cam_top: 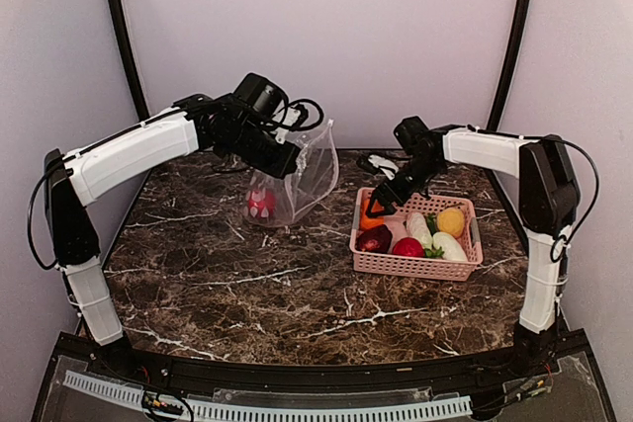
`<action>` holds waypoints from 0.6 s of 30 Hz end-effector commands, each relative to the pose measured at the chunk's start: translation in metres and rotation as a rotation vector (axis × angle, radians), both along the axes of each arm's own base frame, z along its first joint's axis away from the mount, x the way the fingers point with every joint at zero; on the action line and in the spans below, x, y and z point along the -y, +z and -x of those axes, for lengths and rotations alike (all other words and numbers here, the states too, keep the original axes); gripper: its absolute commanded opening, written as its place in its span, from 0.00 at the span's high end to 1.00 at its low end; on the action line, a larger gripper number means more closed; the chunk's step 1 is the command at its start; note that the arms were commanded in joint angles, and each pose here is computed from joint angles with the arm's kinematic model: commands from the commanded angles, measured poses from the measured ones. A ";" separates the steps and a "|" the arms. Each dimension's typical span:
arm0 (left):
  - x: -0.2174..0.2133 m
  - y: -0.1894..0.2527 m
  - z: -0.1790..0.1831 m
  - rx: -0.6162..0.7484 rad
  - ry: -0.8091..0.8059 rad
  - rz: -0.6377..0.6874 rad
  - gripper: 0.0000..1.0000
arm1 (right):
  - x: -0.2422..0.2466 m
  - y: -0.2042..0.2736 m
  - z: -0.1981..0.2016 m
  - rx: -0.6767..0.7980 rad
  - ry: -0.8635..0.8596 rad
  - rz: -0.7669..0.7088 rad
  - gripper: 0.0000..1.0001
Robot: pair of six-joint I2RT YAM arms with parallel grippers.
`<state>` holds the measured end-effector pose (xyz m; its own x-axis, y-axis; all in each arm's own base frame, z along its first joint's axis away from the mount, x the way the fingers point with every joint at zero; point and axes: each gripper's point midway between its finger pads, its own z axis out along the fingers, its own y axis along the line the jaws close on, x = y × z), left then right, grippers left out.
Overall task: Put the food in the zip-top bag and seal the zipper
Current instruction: Pick up the fake fruit from the bin.
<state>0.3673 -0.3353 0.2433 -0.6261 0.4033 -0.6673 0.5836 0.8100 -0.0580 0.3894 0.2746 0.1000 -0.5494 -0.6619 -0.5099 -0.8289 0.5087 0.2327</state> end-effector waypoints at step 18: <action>-0.011 0.026 0.007 0.022 0.044 0.073 0.99 | -0.006 -0.012 -0.013 0.035 -0.036 0.023 0.40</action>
